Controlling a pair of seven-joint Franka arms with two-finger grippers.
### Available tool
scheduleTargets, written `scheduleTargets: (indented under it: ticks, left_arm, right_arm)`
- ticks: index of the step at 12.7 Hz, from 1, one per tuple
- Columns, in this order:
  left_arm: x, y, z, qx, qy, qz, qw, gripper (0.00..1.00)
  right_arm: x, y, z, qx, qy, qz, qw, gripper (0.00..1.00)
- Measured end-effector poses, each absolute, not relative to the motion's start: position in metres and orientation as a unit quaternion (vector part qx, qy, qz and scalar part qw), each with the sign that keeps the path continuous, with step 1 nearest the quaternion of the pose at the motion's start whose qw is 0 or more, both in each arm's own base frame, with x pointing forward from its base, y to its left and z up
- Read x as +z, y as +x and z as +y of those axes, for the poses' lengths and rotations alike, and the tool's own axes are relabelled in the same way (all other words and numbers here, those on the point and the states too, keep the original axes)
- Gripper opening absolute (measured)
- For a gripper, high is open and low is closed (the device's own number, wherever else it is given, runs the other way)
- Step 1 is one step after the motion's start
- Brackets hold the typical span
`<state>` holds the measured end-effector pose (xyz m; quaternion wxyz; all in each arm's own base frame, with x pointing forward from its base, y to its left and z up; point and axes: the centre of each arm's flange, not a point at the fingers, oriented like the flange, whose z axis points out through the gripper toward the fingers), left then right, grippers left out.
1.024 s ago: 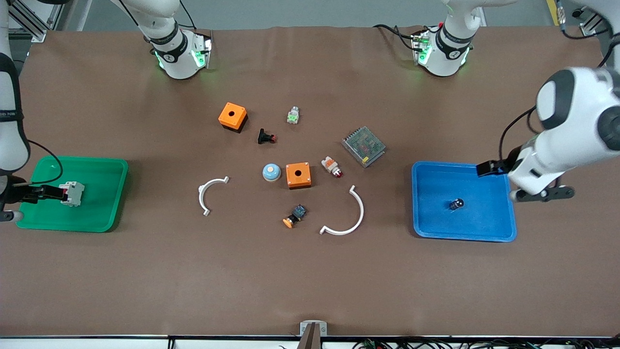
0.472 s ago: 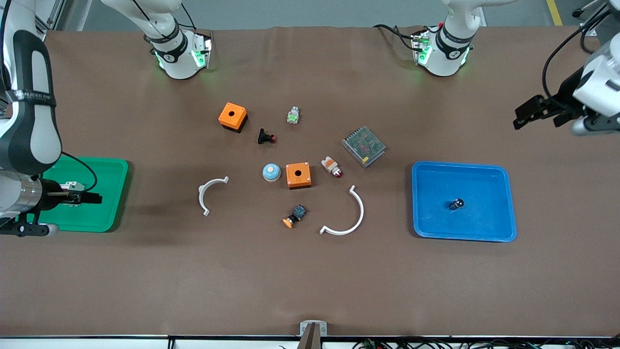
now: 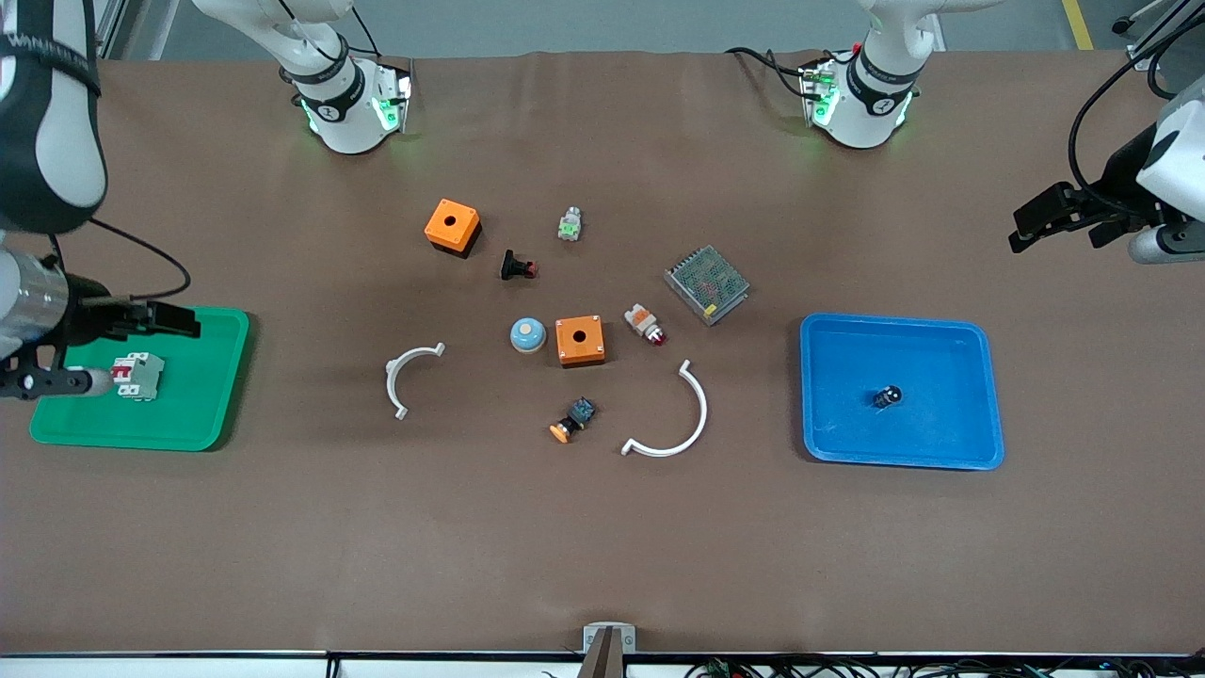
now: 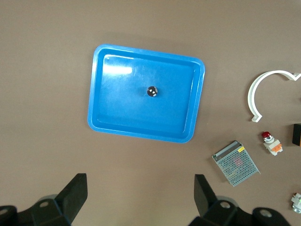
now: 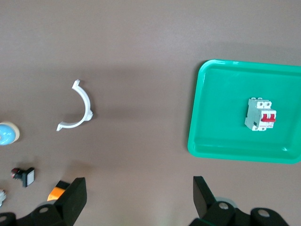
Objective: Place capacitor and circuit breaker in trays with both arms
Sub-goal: 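Open the right gripper and lift away from the green tray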
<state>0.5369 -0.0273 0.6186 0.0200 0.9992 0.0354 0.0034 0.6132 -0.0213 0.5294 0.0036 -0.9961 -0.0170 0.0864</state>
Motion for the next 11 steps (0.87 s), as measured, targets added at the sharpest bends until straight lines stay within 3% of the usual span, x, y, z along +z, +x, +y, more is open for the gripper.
scheduleTargets:
  ticks: [11]
  left_arm:
    - [0.624, 0.537, -0.028, 0.007, 0.999, 0.035, 0.020, 1.00]
  right_arm:
    - [0.546, 0.610, -0.004, 0.079, -0.996, -0.031, 0.003, 1.00]
